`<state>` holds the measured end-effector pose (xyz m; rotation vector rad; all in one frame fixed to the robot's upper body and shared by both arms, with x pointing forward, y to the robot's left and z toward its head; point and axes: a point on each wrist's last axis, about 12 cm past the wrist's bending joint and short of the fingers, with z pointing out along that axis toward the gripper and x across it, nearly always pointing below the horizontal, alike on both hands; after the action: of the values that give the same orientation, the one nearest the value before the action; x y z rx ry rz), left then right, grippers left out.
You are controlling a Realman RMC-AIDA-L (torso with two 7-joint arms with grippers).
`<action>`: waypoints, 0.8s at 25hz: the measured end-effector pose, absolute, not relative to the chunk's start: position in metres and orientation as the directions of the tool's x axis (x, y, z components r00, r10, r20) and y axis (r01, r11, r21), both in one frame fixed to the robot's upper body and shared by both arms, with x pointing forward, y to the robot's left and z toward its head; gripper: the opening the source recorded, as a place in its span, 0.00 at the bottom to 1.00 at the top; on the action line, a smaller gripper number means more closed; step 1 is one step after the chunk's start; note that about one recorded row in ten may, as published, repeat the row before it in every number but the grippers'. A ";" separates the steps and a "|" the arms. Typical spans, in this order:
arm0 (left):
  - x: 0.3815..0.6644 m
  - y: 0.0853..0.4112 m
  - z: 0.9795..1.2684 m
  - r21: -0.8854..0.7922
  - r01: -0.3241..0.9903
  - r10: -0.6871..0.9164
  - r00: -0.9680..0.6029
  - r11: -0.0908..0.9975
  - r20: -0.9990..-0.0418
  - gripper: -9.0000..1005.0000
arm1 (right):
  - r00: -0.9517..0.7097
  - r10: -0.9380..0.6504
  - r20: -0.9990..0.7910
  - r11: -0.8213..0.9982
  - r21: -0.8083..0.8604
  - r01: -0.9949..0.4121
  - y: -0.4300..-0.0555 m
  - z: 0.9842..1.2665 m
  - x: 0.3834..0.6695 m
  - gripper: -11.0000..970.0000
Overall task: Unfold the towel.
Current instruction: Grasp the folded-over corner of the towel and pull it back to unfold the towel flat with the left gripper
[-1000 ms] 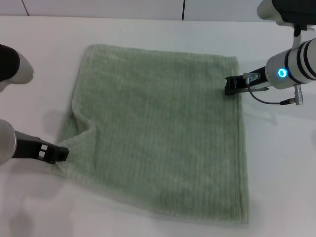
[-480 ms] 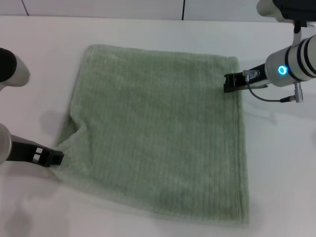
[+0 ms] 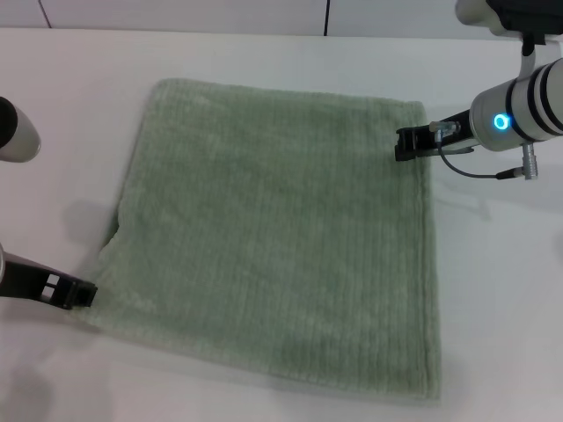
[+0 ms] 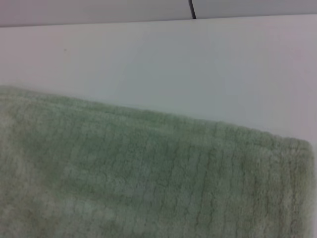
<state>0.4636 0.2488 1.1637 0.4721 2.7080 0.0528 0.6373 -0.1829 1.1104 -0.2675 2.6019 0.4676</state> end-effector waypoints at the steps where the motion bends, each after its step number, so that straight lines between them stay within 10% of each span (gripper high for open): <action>1: 0.463 0.250 1.164 0.101 0.313 0.328 -0.870 0.944 -0.367 0.62 | -0.866 -0.105 -0.489 0.922 0.277 -0.269 -0.183 1.110 0.637 0.01; 20: 0.469 0.241 1.171 0.105 0.346 0.360 -0.857 0.932 -0.369 0.62 | -0.849 -0.113 -0.515 0.916 0.276 -0.290 -0.181 1.120 0.637 0.01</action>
<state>0.4689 0.2407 1.1705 0.5133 2.7011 0.0494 0.6370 -0.1814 1.1199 -0.2898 2.5710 0.4745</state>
